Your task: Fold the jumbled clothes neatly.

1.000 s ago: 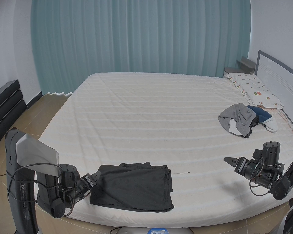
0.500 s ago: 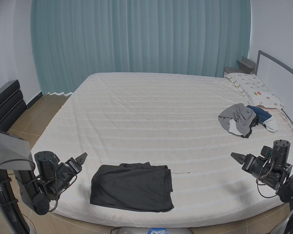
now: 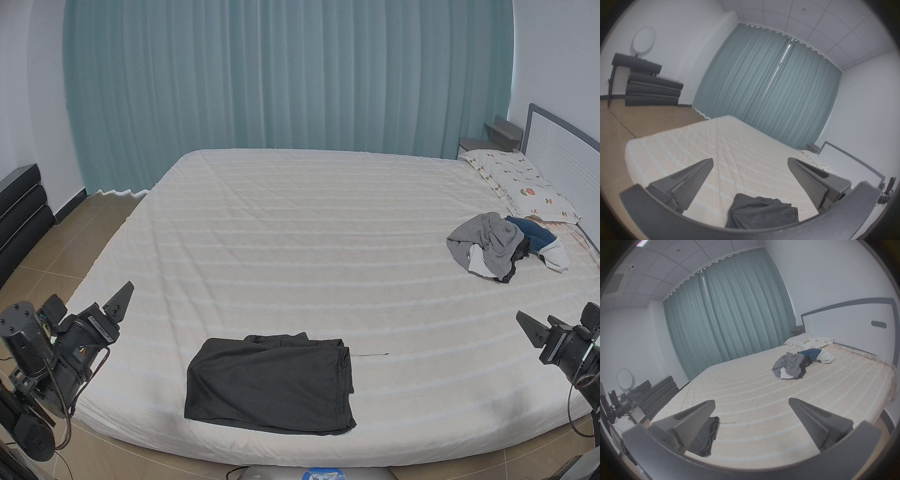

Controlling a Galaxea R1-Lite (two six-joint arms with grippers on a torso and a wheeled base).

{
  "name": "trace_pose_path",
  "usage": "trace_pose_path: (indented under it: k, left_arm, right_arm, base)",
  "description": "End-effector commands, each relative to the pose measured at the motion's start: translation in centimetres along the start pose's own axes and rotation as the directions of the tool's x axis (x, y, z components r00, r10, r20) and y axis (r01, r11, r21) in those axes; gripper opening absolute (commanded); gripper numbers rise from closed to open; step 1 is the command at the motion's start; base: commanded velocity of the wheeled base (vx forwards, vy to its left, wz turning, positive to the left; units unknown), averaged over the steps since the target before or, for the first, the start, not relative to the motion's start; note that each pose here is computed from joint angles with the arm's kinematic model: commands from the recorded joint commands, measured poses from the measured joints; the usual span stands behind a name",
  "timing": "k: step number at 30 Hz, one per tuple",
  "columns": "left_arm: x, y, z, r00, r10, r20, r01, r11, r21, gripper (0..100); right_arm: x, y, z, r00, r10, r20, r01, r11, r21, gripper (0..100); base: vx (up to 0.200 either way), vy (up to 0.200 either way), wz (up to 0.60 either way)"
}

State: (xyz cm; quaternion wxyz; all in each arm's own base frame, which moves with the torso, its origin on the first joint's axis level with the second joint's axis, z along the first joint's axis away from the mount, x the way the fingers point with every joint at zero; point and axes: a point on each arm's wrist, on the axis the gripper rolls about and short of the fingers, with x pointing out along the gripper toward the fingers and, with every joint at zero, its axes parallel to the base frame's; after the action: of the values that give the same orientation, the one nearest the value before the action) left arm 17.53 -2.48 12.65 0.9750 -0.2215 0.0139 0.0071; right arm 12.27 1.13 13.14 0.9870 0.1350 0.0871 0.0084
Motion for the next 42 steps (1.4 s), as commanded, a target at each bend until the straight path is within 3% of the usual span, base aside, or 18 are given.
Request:
trace_pose_path:
  k: [1, 8, 14, 18, 19, 21, 28, 37, 39, 42]
  left_arm:
    - [-5.3, -0.5, 3.4, 0.984, -0.052, 0.173, 0.034, 0.994, 0.105, 100]
    - [-11.0, 0.4, 3.9, 0.98, -0.049, 0.192, 0.014, 0.984, 0.179, 100]
    - [-14.9, 1.2, 4.0, 0.981, 0.053, 0.189, -0.101, 0.962, 0.255, 100]
    - [-18.5, 1.5, 4.8, 0.974, 0.058, 0.219, -0.123, 0.947, 0.297, 100]
    - [-19.8, 1.6, 5.1, 0.971, 0.068, 0.23, -0.136, 0.946, 0.295, 100]
    - [-20.6, 1.8, 4.9, 0.967, 0.089, 0.238, -0.158, 0.943, 0.292, 100]
    - [-22.2, 2.6, 2.3, 0.937, 0.163, 0.309, -0.251, 0.928, 0.274, 100]
    - [-22.4, 2.9, 1.7, 0.93, 0.159, 0.33, -0.266, 0.913, 0.309, 100]
    - [-22.2, 3.0, 1.5, 0.931, 0.149, 0.334, -0.257, 0.916, 0.309, 100]
    - [-21.7, 3.2, 1.0, 0.927, 0.129, 0.353, -0.245, 0.92, 0.307, 100]
  right_arm:
    - [-5.4, -0.6, 0.5, 0.99, -0.015, 0.143, 0.021, 0.999, -0.039, 100]
    - [-11.4, -0.9, -0.6, 0.994, -0.006, 0.107, 0.011, 0.999, -0.051, 100]
    - [-14.5, -1.6, -2.6, 0.997, -0.01, 0.075, 0.018, 0.994, -0.105, 100]
    - [-15.5, -2.0, -3.9, 0.993, -0.062, 0.104, 0.077, 0.987, -0.144, 100]
    - [-15.6, -2.0, -4.1, 0.988, -0.107, 0.115, 0.123, 0.982, -0.144, 100]
    - [-15.9, -2.0, -4.2, 0.985, -0.104, 0.135, 0.124, 0.981, -0.147, 100]
    - [-15.9, -2.0, -4.7, 0.982, -0.07, 0.178, 0.103, 0.978, -0.182, 100]
    - [-14.4, -2.3, -5.7, 0.961, -0.044, 0.273, 0.11, 0.967, -0.231, 100]
    - [-13.8, -2.4, -6.0, 0.941, -0.008, 0.338, 0.119, 0.943, -0.309, 100]
    - [-13.9, -2.3, -5.9, 0.941, 0.011, 0.338, 0.107, 0.939, -0.327, 100]
  base:
    - [0.0, 0.0, 0.0]
    - [0.0, 0.0, 0.0]
    - [0.0, 0.0, 0.0]
    - [0.0, 0.0, 0.0]
    - [0.0, 0.0, 0.0]
    - [0.0, 0.0, 0.0]
    - [0.0, 0.0, 0.0]
    - [0.0, 0.0, 0.0]
    - [0.0, 0.0, 0.0]
    - [0.0, 0.0, 0.0]
